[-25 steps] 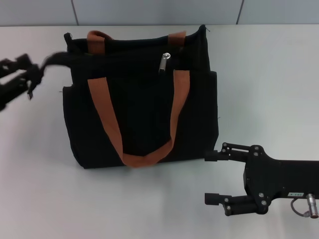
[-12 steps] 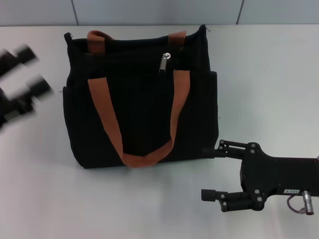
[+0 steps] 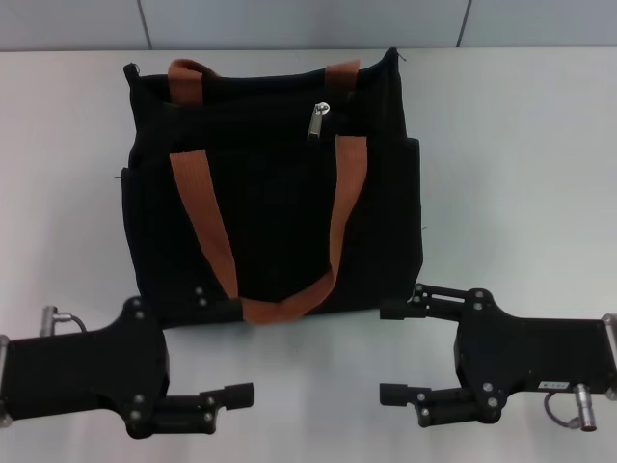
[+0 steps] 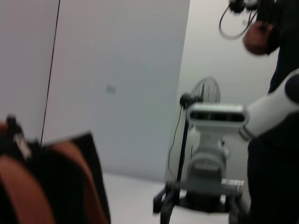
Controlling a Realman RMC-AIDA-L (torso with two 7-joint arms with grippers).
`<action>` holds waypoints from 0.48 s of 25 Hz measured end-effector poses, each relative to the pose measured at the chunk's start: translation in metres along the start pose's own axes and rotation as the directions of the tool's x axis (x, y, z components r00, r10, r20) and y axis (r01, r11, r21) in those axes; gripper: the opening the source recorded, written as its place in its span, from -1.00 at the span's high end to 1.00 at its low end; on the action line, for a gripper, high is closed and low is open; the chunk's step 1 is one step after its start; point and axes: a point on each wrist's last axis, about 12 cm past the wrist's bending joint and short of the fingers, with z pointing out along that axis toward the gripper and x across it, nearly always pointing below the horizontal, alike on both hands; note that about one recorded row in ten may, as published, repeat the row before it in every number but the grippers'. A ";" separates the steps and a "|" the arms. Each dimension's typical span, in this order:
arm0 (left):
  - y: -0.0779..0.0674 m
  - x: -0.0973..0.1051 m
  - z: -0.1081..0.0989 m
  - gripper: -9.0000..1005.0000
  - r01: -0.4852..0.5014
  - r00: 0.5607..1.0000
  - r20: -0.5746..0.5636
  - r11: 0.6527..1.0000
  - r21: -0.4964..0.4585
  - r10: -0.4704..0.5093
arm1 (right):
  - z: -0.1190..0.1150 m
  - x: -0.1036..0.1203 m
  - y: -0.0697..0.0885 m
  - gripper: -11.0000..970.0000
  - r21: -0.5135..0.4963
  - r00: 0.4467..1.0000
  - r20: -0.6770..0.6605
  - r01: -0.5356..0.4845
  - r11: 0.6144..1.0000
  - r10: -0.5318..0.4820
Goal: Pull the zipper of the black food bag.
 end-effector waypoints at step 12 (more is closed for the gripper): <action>0.000 0.007 0.003 -0.62 0.017 0.999 -0.049 1.000 0.002 -0.016 | 0.006 0.004 0.001 -0.68 -0.009 1.000 0.005 0.002 1.000 -0.002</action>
